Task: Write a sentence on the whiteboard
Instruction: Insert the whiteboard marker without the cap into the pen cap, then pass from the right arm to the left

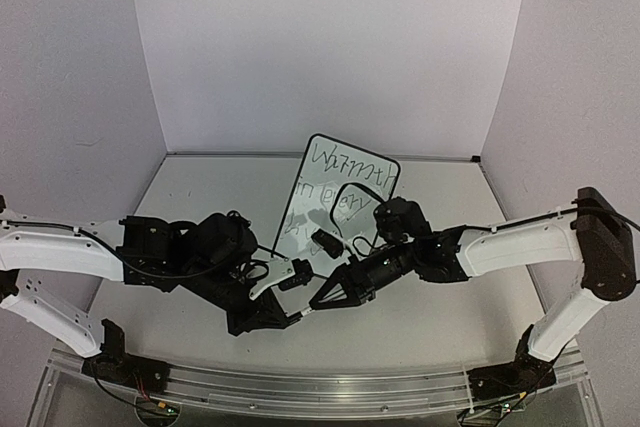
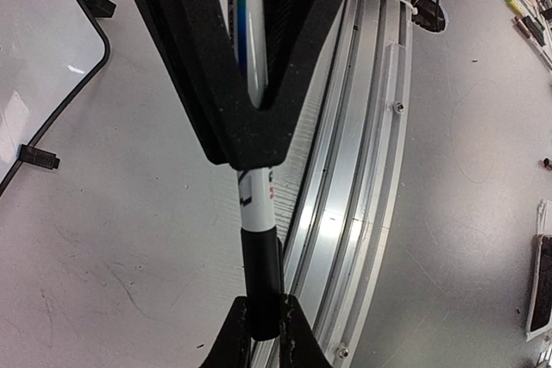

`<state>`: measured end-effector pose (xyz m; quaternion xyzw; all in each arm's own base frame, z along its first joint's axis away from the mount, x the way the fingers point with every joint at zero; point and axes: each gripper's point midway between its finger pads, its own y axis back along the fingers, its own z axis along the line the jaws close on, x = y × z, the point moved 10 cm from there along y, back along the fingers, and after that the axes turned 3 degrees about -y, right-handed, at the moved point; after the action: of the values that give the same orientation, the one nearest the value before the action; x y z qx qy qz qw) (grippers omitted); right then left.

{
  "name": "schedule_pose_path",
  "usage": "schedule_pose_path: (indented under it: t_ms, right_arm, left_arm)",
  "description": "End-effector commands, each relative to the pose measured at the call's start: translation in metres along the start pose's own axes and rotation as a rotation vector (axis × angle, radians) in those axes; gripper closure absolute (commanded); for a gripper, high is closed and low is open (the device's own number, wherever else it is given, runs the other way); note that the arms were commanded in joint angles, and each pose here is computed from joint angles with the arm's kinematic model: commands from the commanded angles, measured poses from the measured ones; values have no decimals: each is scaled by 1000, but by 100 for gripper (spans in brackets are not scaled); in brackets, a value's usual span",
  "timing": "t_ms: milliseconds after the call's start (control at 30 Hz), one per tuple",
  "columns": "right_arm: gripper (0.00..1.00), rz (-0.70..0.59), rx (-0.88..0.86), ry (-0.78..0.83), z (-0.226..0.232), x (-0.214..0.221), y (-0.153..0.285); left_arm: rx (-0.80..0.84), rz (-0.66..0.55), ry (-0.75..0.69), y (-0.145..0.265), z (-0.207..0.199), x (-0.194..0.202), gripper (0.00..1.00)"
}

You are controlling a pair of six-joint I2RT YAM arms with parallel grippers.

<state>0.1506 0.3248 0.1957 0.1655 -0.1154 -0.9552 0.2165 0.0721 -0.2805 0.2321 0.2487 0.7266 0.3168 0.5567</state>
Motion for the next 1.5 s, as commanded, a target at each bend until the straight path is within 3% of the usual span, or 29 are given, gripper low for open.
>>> schedule_pose_path:
  t_ms: [0, 133, 333, 467, 667, 767, 867, 1067, 1233, 1267, 1367, 1467]
  right_arm:
    - [100, -18, -106, 172, 38, 5, -13]
    - [100, -55, -17, 200, 47, 6, 0]
    - [100, -108, 62, 222, 56, 4, 19]
    - [100, -67, 42, 229, 57, 0, 16]
    - [100, -79, 29, 254, 66, -4, 18]
    - [100, -77, 25, 253, 66, -3, 18]
    - [100, -68, 21, 246, 65, -2, 18]
    - [100, -54, 19, 240, 62, -3, 15]
    - [99, -62, 29, 246, 61, -4, 15]
    - [96, -75, 41, 249, 61, -4, 16]
    - [83, -133, 107, 249, 60, -7, 23]
    - [51, -219, 201, 232, 55, -11, 41]
  left_arm:
    - [-2, -501, -138, 36, -11, -85, 100]
    - [-57, -427, -83, 41, -6, -66, 97]
    - [-78, -330, 29, 46, -3, -29, 49]
    - [-24, -285, 45, 43, -7, -27, 31]
    - [59, -204, 30, 30, -11, -32, 20]
    - [72, -185, 27, 24, -11, -34, 25]
    - [61, -203, 18, 23, -10, -37, 43]
    - [83, -218, 8, 18, -10, -45, 60]
    - [92, -211, 13, 13, -10, -46, 87]
    - [86, -210, 18, 12, -9, -46, 94]
    - [47, -203, 52, 11, -6, -40, 100]
    - [-37, -187, 116, 11, 1, -27, 100]
